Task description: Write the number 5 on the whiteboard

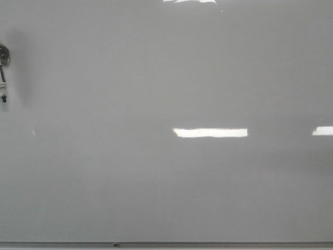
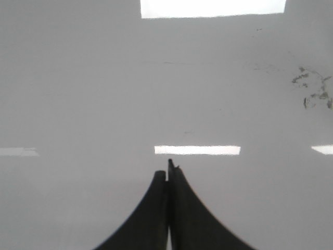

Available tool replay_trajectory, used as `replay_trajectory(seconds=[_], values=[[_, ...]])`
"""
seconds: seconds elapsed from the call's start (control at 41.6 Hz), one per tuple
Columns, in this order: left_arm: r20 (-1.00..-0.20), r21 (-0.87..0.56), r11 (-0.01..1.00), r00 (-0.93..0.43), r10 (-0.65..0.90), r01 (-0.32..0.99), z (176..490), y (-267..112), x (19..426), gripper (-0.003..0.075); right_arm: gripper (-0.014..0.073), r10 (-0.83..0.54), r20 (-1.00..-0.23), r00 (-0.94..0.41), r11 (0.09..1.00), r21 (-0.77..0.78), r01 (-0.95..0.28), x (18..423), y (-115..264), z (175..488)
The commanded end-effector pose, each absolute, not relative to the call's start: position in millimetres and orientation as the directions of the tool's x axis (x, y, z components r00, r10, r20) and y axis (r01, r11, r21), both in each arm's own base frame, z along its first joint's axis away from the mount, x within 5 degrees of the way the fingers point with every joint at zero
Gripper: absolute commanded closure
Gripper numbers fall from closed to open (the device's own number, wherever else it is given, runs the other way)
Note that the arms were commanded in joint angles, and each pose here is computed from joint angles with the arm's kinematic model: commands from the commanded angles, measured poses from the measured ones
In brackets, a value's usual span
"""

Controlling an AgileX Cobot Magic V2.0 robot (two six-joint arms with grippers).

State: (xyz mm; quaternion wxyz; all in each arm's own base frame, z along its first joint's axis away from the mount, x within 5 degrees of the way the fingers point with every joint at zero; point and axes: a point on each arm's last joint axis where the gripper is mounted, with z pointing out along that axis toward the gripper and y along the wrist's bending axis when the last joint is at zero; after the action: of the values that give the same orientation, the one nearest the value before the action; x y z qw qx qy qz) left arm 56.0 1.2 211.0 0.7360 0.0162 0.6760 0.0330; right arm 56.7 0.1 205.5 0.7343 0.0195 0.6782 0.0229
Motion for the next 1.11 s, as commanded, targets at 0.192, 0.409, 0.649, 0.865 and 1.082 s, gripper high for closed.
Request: replay_trajectory(seconds=[0.192, 0.409, 0.649, 0.865, 1.082], values=[[-0.983, 0.050, 0.999, 0.176, 0.053, -0.021, 217.7, 0.5, 53.9, 0.0741, 0.0664, 0.046, -0.980, 0.196, 0.999, 0.046, -0.002, 52.9, -0.5, 219.0], [-0.983, 0.050, 0.999, 0.176, 0.053, -0.021, 217.7, 0.5, 53.9, 0.0741, 0.0664, 0.046, -0.980, 0.196, 0.999, 0.046, -0.002, 52.9, -0.5, 219.0], [-0.980, 0.050, 0.999, 0.193, 0.053, -0.021, 219.2, 0.5, 53.6, 0.0741, 0.0664, 0.046, -0.979, 0.200, 0.999, 0.046, -0.002, 52.9, -0.5, 219.4], [-0.969, 0.047, 0.999, 0.240, 0.051, -0.021, 223.6, 0.3, 52.6, 0.0741, 0.0664, 0.045, -0.963, 0.265, 0.999, 0.046, -0.003, 51.4, -0.6, 225.6], [-0.930, 0.021, 1.000, 0.366, 0.027, -0.018, 259.7, 0.3, 43.6, 0.0741, 0.0664, 0.045, -0.943, 0.330, 0.999, 0.045, -0.007, 43.3, -0.5, 256.6]])
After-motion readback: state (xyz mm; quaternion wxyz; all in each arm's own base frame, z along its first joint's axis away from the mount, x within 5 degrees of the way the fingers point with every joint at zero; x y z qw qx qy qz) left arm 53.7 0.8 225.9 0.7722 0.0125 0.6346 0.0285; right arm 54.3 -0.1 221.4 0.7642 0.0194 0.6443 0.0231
